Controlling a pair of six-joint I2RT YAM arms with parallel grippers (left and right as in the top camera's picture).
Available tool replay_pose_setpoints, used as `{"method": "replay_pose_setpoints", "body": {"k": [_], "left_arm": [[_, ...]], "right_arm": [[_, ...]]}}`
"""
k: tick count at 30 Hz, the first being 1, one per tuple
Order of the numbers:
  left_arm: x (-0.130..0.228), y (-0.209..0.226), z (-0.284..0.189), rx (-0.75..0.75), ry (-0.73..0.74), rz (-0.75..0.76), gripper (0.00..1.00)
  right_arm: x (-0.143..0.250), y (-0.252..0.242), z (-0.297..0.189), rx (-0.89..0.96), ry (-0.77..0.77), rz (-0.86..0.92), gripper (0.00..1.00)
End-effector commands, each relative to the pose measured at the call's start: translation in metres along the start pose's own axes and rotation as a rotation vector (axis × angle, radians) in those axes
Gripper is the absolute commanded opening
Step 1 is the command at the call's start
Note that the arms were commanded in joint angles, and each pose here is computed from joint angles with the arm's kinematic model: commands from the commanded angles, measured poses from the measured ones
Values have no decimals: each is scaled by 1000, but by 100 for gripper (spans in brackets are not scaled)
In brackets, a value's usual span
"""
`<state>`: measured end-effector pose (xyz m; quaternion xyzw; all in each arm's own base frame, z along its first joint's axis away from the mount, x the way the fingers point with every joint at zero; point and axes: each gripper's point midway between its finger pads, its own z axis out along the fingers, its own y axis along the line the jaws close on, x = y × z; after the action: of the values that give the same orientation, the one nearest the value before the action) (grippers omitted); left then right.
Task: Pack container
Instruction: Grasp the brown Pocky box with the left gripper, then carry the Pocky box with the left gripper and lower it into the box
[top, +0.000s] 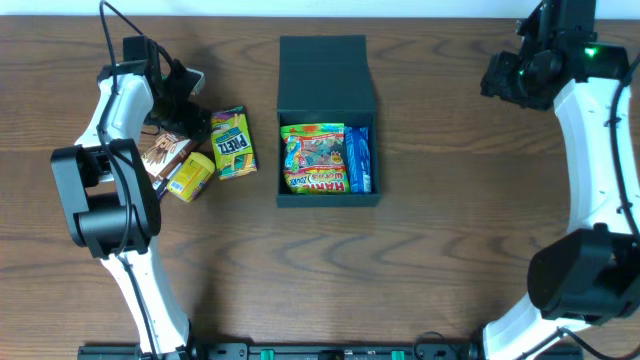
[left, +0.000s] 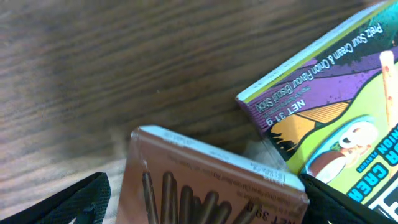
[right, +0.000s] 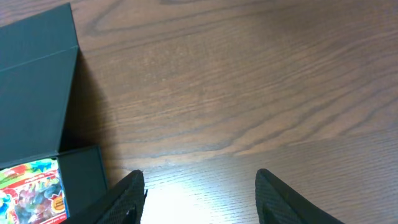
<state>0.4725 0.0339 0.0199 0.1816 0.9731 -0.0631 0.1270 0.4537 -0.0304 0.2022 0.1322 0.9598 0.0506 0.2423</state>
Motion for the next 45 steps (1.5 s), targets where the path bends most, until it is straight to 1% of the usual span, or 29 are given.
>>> {"method": "replay_pose_setpoints", "body": {"k": [1, 9, 11, 13, 14, 16, 18, 20, 26, 28, 34, 38, 41, 45], "left_arm": [[5, 2, 17, 21, 23, 9, 95], [13, 8, 25, 20, 45, -6, 96], [14, 9, 25, 20, 46, -9, 99], [16, 11, 25, 18, 50, -13, 90], [17, 12, 25, 19, 51, -17, 88], [17, 12, 25, 19, 52, -18, 81], [17, 12, 25, 20, 54, -18, 78], [17, 12, 25, 19, 54, -27, 71], [15, 13, 23, 13, 52, -70, 69], [13, 19, 18, -19, 56, -98, 69], [-9, 43, -16, -138, 38, -173, 68], [-35, 48, -51, -165, -24, -245, 65], [-48, 41, -71, -168, -45, -255, 64], [-70, 17, -92, -161, -73, -264, 64]], "right_arm": [[1, 4, 0, -10, 4, -16, 57], [1, 4, 0, -11, 5, -16, 58], [1, 5, 0, -15, 5, -17, 58], [2, 8, 0, -30, 8, -16, 58], [2, 8, 0, -33, 8, -16, 58], [2, 8, 0, -33, 9, -16, 58], [2, 9, 0, -38, 9, -17, 58], [2, 10, 0, -44, 11, -17, 58], [4, 16, 0, -52, 13, -27, 57], [4, 17, 0, -54, 14, -30, 58], [4, 18, 0, -55, 14, -31, 58], [4, 17, 0, -53, 13, -31, 58], [2, 10, 0, -25, 7, -25, 59], [-4, -10, -1, 4, -7, 11, 61]]}}
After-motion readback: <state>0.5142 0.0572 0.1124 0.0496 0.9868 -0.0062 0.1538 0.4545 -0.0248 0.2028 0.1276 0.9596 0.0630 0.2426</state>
